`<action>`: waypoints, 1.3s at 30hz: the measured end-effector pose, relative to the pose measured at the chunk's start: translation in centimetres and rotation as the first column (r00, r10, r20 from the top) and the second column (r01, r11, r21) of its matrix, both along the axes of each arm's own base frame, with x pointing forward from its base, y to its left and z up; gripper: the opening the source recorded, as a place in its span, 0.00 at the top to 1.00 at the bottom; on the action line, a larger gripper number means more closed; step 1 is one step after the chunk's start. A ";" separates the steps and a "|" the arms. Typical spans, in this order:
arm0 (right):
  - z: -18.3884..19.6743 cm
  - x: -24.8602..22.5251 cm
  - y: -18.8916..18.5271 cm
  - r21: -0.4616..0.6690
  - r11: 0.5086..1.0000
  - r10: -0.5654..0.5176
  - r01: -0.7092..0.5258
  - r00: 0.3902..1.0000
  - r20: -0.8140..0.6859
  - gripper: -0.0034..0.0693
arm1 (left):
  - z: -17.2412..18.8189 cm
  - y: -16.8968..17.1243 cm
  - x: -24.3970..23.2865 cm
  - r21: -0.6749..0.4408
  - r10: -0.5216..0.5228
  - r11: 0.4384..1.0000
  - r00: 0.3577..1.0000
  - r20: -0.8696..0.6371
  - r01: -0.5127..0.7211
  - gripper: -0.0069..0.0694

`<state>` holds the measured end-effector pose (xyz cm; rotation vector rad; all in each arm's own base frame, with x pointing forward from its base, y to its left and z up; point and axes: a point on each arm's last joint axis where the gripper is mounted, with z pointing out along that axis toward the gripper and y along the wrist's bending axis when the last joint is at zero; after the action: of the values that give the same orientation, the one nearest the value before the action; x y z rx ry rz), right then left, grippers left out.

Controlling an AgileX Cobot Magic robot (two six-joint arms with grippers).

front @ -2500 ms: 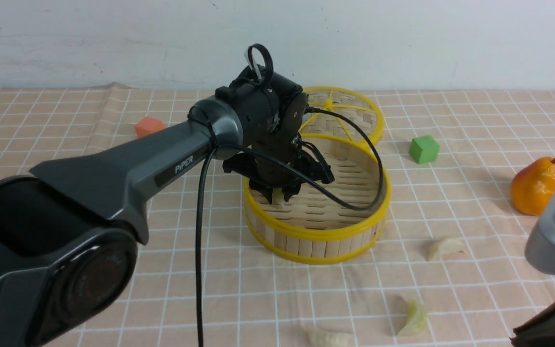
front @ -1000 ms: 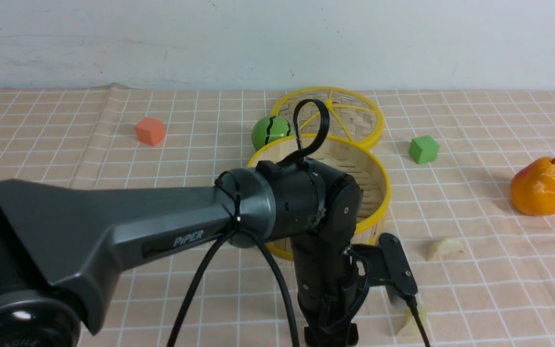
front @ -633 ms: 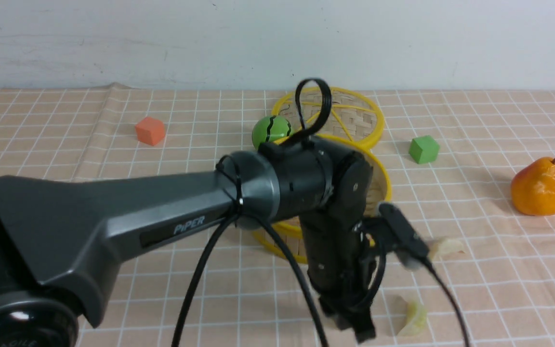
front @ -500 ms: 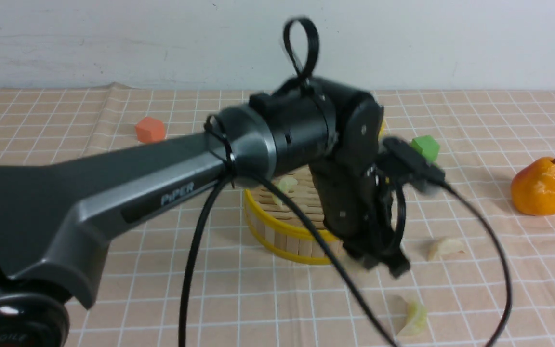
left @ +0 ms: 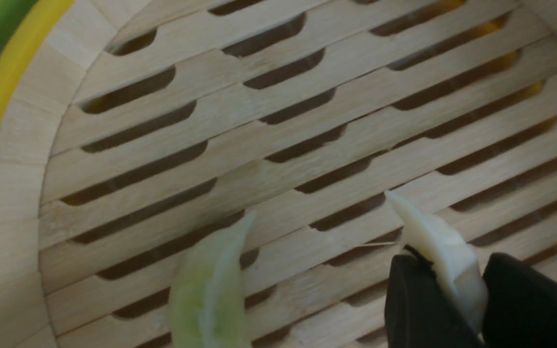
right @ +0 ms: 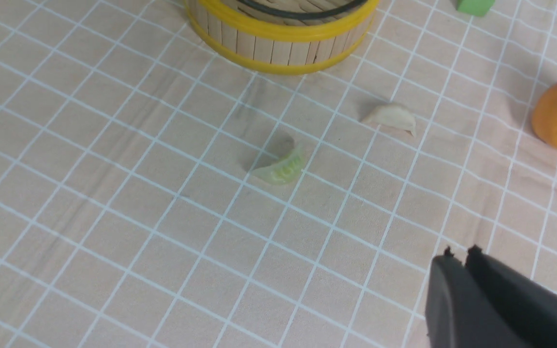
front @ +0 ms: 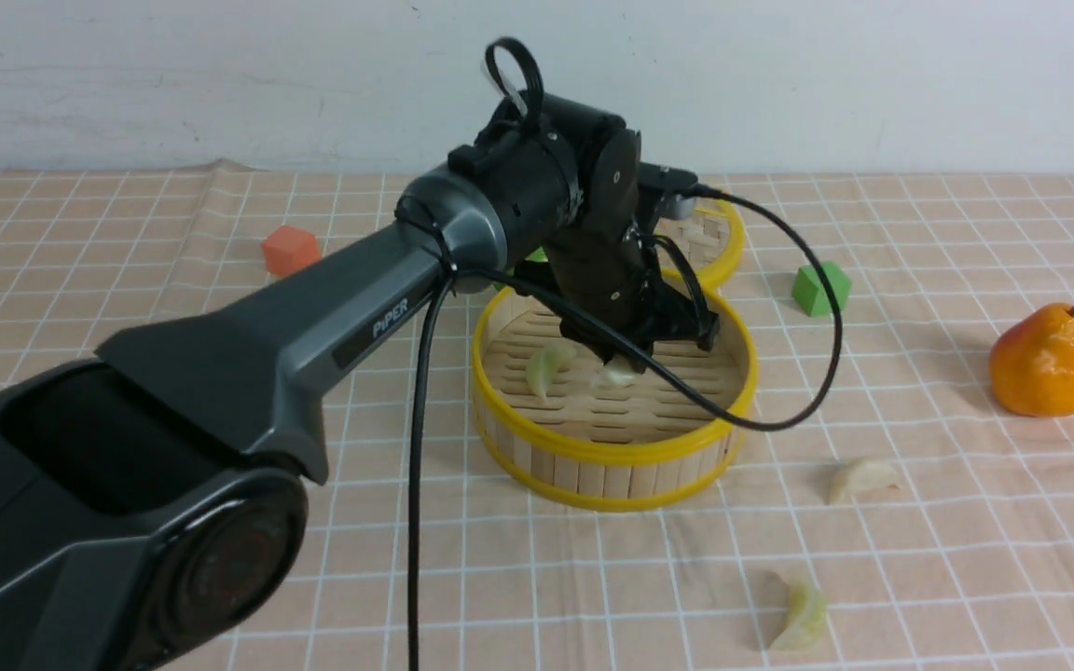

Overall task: Put the dumplings into the steamer on the table with the brown tablecloth.
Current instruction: 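Place the dumpling into the bamboo steamer basket with the left gripper, then reach for and grasp a dumpling lying on the table beside the steamer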

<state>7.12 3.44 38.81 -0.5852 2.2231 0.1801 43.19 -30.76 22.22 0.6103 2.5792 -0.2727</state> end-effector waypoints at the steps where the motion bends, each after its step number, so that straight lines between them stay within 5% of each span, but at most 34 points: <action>1: -0.1 0.2 0.1 -0.003 1.000 -0.001 0.001 1.000 -0.006 0.89 | -0.6 0.0 0.2 0.010 0.007 1.000 1.000 -0.008 -0.007 0.70; 5: -0.2 0.6 0.4 -0.001 1.000 -0.013 0.013 1.000 -0.028 0.89 | -1.3 0.1 0.4 0.022 0.011 1.000 1.000 -0.012 -0.011 0.68; 14: -0.6 1.6 1.0 -0.005 0.999 -0.040 0.040 0.996 -0.073 0.89 | 0.4 0.4 0.2 0.007 0.011 1.000 1.000 0.017 -0.011 0.44; 21: -1.3 3.4 1.7 -0.021 0.992 -0.123 0.121 0.983 -0.133 0.96 | 11.3 3.3 -2.8 -0.008 0.024 1.000 0.985 0.172 -0.023 0.43; 25: -2.5 5.6 3.3 -0.054 0.992 -0.123 0.115 0.971 -0.206 0.98 | 19.3 7.6 -6.3 -0.048 0.074 0.997 0.964 0.254 -0.064 0.58; 31: -5.2 9.3 6.4 -0.043 0.993 -0.119 0.111 0.938 -0.326 0.98 | 26.2 12.8 -10.6 -0.112 0.136 0.988 0.923 0.359 -0.102 0.88; 37: -8.5 13.0 9.6 0.017 0.992 -0.106 0.124 0.906 -0.410 0.91 | 29.2 15.9 -15.9 -0.135 0.130 0.987 0.905 0.406 -0.081 0.93; 39: -10.7 14.7 10.8 0.008 0.988 -0.135 0.155 0.881 -0.454 0.80 | 29.2 17.1 -18.0 -0.129 0.127 0.988 0.910 0.395 -0.082 0.93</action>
<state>21.79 14.20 28.15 -0.3734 2.6975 0.3139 25.23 -13.70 51.37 0.4331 2.1735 -0.2241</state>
